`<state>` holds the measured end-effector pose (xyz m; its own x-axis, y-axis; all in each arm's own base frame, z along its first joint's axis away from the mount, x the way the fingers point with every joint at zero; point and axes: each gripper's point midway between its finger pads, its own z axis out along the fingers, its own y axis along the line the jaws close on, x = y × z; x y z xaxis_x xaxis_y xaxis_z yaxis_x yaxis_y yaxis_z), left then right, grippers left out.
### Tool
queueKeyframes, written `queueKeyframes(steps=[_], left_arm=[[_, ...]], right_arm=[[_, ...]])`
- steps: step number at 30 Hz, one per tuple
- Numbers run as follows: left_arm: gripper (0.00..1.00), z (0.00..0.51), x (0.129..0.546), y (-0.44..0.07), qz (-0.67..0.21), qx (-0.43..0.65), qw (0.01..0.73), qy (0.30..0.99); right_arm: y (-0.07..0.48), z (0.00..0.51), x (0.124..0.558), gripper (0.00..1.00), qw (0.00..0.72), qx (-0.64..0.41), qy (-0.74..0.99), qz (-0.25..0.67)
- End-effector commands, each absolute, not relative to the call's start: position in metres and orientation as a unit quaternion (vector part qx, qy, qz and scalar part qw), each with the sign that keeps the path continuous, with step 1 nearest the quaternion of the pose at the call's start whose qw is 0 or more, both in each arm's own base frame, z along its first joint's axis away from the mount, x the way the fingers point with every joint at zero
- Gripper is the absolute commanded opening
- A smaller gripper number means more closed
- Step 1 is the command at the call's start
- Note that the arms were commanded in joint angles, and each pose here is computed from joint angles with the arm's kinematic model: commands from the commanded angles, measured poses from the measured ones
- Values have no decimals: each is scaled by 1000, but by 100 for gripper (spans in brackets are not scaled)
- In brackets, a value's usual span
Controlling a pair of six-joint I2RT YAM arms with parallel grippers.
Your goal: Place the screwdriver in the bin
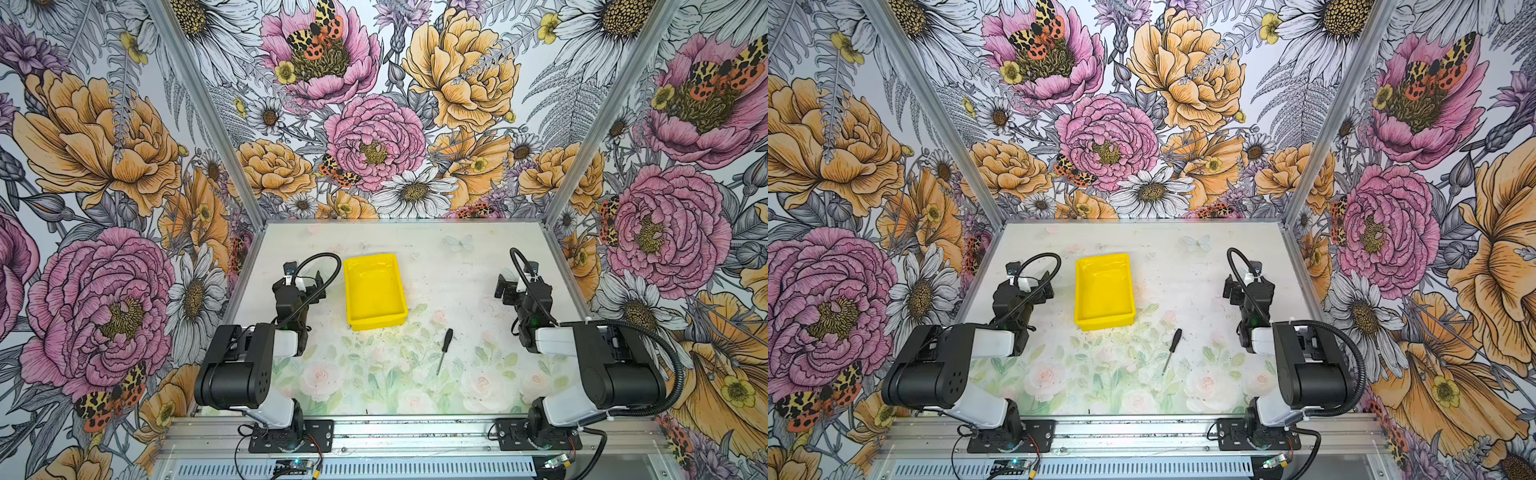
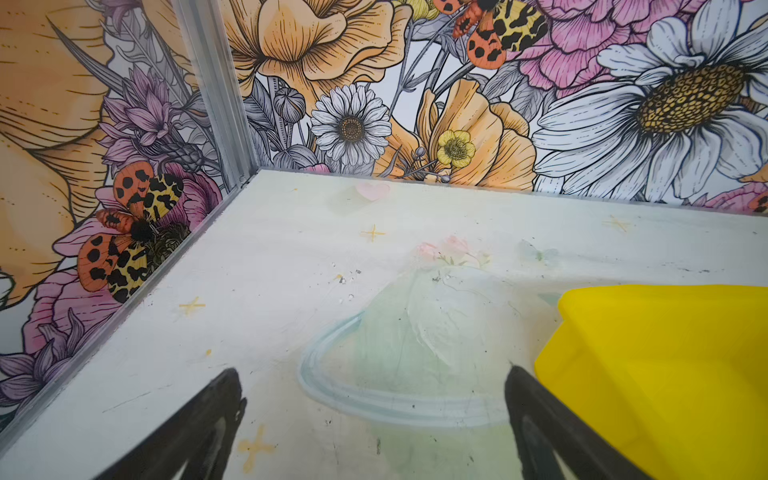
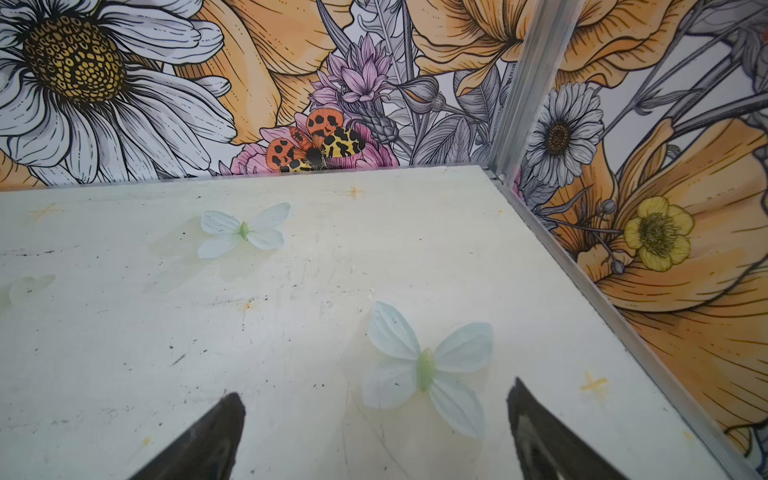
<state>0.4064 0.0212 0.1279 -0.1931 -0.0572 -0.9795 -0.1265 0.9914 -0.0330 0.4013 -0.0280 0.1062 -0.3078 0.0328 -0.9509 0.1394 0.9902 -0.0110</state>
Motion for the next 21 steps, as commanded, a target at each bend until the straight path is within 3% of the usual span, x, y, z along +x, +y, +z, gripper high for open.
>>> queueKeyframes(steps=[1, 21], left_arm=[[99, 129, 406, 20, 22, -56, 637, 768], [99, 129, 405, 20, 27, -55, 636, 769]], right_arm=[[-26, 111, 402, 100, 597, 44, 799, -45], [-26, 111, 402, 100, 597, 44, 800, -45]])
